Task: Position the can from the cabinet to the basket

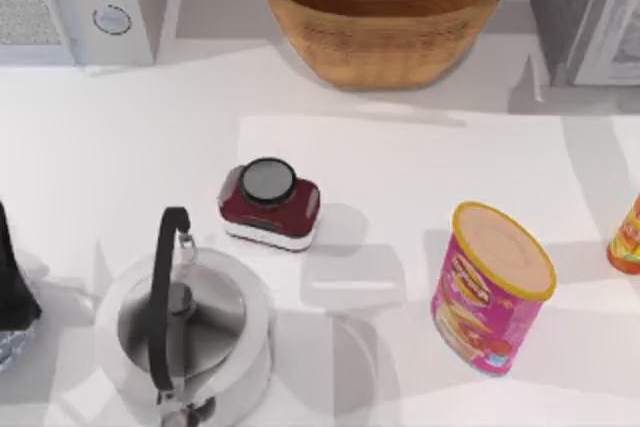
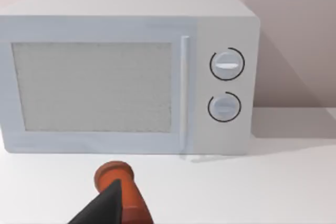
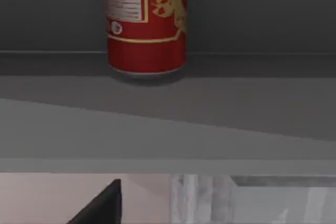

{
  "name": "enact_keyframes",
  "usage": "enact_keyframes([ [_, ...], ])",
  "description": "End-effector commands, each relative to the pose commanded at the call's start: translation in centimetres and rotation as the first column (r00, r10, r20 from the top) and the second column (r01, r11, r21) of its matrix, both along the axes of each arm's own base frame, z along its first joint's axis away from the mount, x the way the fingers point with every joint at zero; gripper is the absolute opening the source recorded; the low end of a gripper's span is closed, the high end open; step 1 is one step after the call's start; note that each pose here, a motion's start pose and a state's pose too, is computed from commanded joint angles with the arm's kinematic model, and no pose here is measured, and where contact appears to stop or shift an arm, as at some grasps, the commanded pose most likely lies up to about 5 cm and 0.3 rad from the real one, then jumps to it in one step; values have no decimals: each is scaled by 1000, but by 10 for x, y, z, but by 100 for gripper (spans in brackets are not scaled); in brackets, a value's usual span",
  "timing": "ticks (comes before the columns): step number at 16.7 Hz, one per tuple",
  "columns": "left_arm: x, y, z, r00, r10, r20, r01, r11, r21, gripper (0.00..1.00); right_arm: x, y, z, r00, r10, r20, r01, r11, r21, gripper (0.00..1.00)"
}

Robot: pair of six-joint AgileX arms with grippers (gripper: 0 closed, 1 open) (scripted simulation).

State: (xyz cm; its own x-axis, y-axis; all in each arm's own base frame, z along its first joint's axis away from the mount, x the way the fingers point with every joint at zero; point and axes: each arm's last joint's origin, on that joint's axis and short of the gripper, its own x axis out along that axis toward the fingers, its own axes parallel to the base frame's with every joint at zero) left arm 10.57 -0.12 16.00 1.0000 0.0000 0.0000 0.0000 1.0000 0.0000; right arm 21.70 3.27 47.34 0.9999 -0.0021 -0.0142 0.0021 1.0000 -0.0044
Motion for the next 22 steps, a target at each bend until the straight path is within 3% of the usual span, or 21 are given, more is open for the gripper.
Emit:
enact_keyframes([
  [5,0,0,0,1000,0,0,0,1000,0,100,34,13,33,1000,2,14,-2,1000,4,100],
  [13,0,0,0,1000,0,0,0,1000,0,100,42,15,38,1000,1,20,-1,1000,5,100],
  [22,0,0,0,1000,0,0,0,1000,0,100,124,45,33,1000,-5,24,5,1000,2,100],
])
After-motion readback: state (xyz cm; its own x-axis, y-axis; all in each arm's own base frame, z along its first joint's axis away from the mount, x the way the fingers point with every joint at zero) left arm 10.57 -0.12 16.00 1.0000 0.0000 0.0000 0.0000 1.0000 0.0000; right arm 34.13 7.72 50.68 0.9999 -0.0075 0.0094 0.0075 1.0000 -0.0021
